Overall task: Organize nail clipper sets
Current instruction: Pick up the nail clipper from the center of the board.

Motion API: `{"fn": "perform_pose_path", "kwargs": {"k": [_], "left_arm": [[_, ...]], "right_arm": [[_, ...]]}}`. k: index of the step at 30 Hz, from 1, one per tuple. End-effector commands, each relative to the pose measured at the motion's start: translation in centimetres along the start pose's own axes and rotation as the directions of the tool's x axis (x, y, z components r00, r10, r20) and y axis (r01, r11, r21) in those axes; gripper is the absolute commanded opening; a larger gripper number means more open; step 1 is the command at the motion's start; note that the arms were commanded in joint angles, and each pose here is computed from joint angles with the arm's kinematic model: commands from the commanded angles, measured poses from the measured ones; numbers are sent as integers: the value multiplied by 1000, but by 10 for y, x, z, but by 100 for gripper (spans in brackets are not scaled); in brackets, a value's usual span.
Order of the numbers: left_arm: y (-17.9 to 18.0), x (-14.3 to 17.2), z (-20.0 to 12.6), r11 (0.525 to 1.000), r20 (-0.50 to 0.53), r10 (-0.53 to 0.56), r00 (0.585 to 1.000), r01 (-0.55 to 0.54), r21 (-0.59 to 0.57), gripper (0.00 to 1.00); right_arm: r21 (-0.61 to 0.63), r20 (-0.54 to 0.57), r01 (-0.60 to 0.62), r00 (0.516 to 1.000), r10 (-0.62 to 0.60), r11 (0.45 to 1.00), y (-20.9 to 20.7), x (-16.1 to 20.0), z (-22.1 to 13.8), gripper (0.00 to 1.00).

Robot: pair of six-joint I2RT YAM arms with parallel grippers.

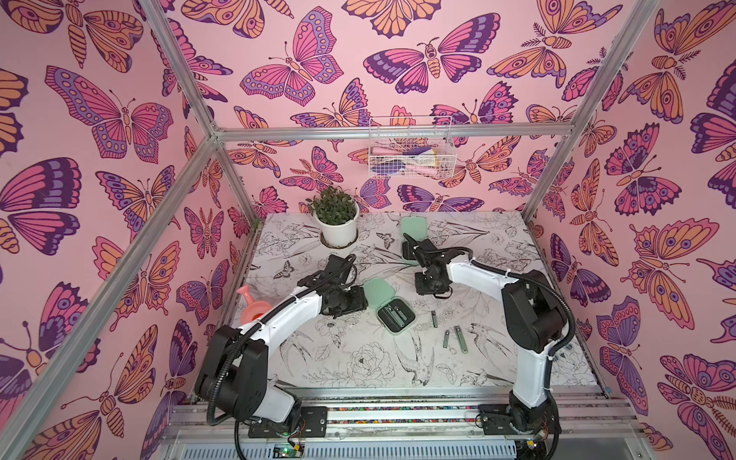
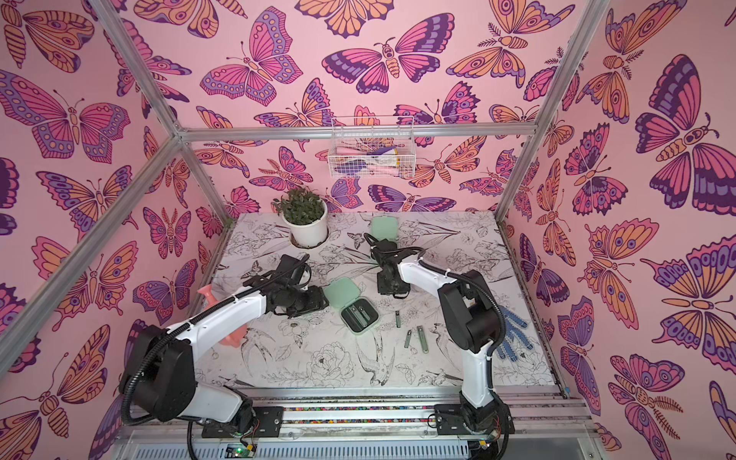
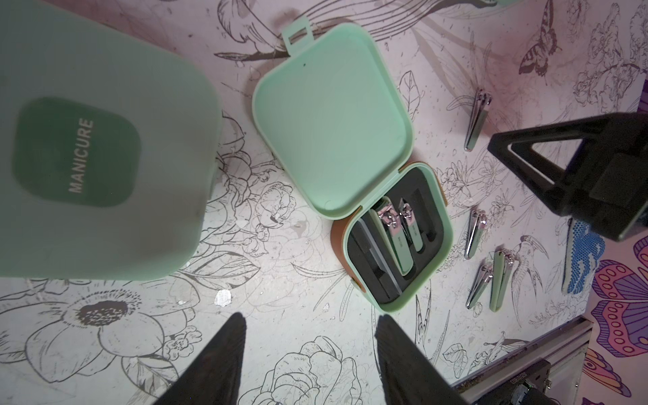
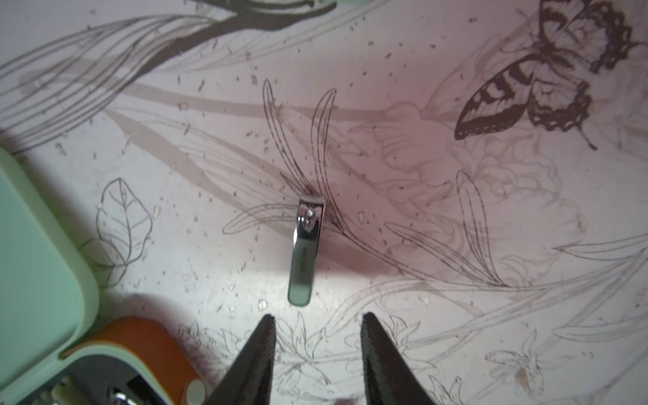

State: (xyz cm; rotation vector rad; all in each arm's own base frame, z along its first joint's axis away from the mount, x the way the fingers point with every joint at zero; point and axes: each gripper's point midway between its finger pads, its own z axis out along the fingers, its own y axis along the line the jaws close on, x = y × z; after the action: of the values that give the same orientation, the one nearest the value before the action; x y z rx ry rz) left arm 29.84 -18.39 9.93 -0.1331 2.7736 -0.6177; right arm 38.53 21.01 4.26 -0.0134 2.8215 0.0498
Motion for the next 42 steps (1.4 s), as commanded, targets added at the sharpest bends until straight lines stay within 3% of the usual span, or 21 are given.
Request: {"fn": "perform_pose_path", "kwargs": {"k": [1, 8, 25, 32, 37, 42], "left_arm": [[4, 3, 3, 1000, -11, -6, 1000, 6, -5, 62], [5, 4, 6, 1000, -19, -5, 1000, 4, -5, 61], [4, 3, 5, 1000, -16, -5, 1000, 5, 0, 61], [4, 5, 2, 1000, -11, -7, 1000, 7, 3, 61], [5, 5, 3, 1000, -13, -15, 1000, 15, 0, 61], [3, 4, 2, 1000, -11, -18, 1000, 18, 5, 60]], "right_arm": [[24, 29, -57, 998, 57, 998, 2, -13, 7, 42], [64, 28, -72, 997, 71, 995, 0, -17, 22, 35], [88, 8, -51, 999, 50, 995, -6, -9, 27, 2], [-26, 8, 183, 983, -183, 983, 12, -2, -1, 0], [-69, 52, 421, 907, -418, 905, 38, 16, -33, 1], [-129, 102, 527, 849, -518, 840, 62, 32, -49, 1]]}}
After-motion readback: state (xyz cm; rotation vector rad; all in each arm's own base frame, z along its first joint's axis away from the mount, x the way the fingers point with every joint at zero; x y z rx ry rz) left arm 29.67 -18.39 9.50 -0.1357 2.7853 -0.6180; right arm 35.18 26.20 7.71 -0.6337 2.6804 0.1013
